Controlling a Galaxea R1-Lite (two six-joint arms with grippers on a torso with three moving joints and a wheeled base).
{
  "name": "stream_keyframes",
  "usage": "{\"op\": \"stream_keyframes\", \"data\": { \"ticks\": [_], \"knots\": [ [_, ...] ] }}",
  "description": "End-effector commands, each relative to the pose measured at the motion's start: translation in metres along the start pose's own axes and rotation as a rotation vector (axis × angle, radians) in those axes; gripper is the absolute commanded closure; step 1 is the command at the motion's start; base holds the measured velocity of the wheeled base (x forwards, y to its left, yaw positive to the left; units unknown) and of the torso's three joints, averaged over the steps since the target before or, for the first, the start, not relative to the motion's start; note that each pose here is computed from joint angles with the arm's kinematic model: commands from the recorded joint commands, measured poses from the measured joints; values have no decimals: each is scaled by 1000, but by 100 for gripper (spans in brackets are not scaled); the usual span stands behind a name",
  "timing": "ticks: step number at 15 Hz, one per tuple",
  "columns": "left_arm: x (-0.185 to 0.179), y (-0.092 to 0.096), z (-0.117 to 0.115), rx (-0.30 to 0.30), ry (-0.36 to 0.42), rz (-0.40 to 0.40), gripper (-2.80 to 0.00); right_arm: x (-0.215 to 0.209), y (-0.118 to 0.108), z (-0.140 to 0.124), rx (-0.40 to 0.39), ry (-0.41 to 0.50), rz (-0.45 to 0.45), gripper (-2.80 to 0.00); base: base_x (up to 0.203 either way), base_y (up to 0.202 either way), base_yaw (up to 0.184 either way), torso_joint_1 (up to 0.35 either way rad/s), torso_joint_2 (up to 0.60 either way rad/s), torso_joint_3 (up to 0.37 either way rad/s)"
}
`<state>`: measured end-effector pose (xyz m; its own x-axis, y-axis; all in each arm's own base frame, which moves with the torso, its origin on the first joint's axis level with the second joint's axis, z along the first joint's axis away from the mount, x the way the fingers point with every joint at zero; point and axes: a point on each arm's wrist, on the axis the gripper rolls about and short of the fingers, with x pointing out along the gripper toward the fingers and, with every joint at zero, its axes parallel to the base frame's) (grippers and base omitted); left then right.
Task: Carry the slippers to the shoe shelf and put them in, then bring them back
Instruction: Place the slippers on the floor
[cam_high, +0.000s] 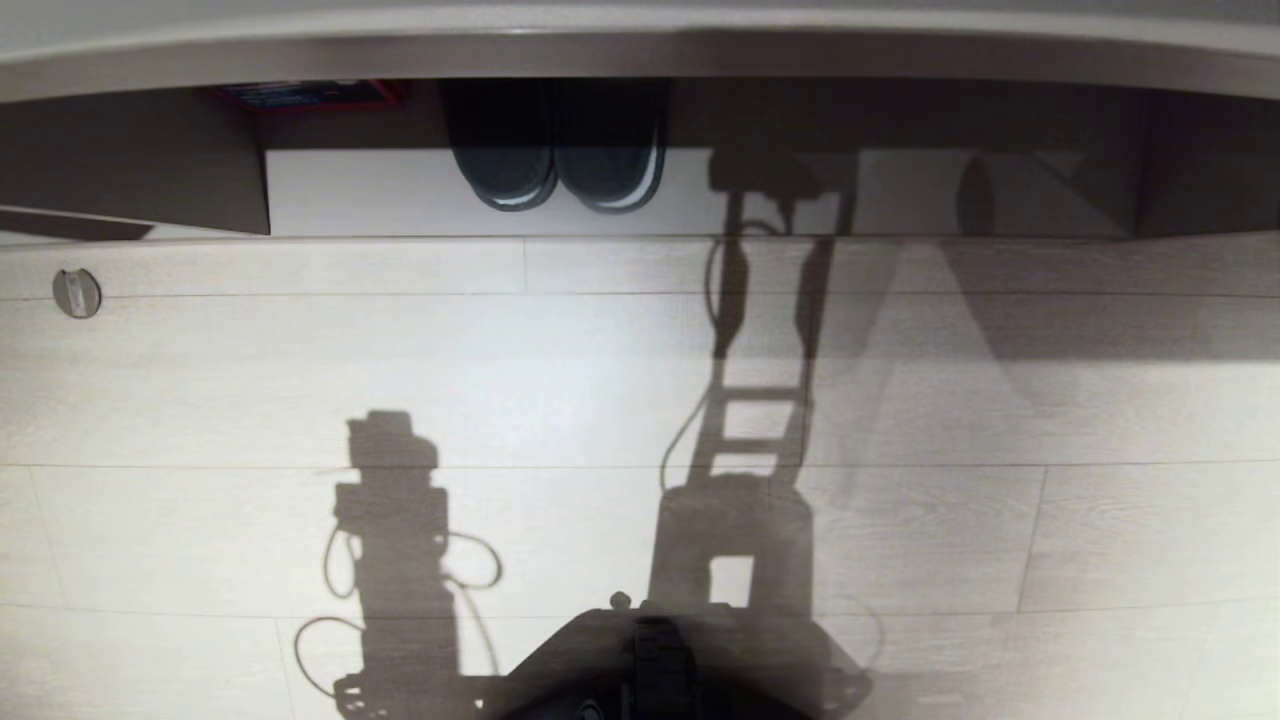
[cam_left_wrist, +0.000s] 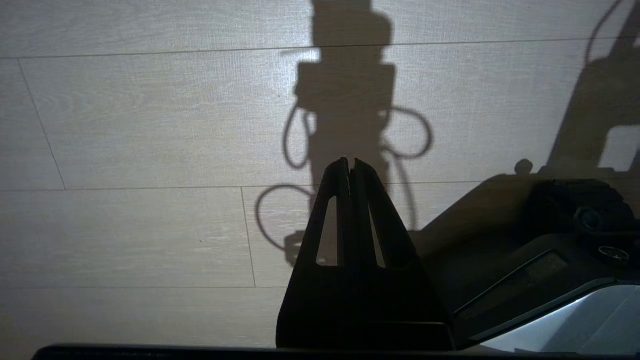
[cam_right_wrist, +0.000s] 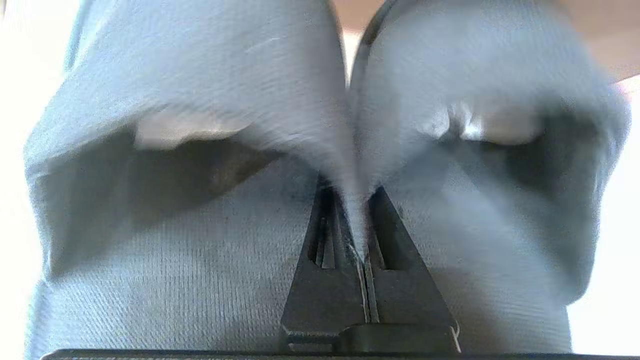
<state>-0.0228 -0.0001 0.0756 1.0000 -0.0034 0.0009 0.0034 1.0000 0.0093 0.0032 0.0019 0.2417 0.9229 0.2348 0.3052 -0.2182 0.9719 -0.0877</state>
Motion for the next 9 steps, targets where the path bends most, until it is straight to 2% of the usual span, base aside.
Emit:
{"op": "stream_keyframes", "data": {
  "ticks": [1, 6, 9],
  "knots": [
    [0, 0, 0, 0, -1, 0, 0, -18, 2, 3, -17, -61, -30, 0, 0, 0, 0, 0, 0, 0],
    [0, 0, 0, -3, -1, 2, 0, -51, 11, -13, -58, -67, -96, 0, 0, 0, 0, 0, 0, 0],
    [0, 0, 0, -3, -1, 2, 0, -60, 16, -49, -58, -12, -84, 0, 0, 0, 0, 0, 0, 0]
  ]
}}
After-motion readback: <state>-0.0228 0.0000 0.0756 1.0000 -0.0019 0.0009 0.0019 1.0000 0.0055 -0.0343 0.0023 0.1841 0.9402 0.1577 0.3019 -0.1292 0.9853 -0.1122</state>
